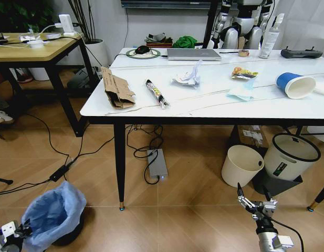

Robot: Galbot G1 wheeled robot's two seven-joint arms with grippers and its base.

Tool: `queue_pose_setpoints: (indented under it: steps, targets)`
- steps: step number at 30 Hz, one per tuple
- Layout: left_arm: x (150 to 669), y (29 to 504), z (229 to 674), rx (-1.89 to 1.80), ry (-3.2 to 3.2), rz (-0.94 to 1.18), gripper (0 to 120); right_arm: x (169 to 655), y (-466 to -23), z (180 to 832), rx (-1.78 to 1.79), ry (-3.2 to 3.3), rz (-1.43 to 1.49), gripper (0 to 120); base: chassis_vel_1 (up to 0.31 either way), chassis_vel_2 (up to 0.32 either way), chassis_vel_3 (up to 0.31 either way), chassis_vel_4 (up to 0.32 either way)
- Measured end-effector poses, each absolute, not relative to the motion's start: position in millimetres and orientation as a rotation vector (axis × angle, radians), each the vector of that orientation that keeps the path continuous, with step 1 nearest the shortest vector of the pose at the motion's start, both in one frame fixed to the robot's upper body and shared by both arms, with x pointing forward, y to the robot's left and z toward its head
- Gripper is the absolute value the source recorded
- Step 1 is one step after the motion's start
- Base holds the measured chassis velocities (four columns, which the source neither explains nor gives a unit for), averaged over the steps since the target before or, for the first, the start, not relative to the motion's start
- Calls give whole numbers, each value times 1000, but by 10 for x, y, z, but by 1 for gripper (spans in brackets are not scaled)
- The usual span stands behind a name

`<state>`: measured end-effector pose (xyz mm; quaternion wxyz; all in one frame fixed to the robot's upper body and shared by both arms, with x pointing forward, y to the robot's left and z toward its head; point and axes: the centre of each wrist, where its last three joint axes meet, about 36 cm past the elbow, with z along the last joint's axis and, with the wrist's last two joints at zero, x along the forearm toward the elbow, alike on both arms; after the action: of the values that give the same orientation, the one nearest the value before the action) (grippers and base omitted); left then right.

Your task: Pick up the trash bin and place the trash from the table into it.

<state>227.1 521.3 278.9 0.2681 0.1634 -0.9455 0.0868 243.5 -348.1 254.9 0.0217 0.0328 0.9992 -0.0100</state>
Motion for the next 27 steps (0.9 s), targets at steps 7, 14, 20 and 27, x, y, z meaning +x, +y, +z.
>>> queue_pose_setpoints:
  steps: [7, 14, 20, 27]
  targets:
    - [1899, 4748, 3222, 167, -2577, 212, 0, 2460, -3476, 2599, 91, 3104, -37, 100, 0, 0, 0, 0]
    - [1932, 4078, 3653, -29, -2634, 303, 0, 2479, -3469, 2690, 77, 3103, -57, 100, 0, 0, 0, 0]
    - [1940, 3517, 3980, -183, -2678, 277, 0, 2413, -3476, 2736, 74, 3109, -79, 100, 0, 0, 0, 0]
    - [1883, 3345, 4095, -253, -2698, 199, 0, 2317, -3498, 2730, 83, 3128, -92, 100, 0, 0, 0, 0]
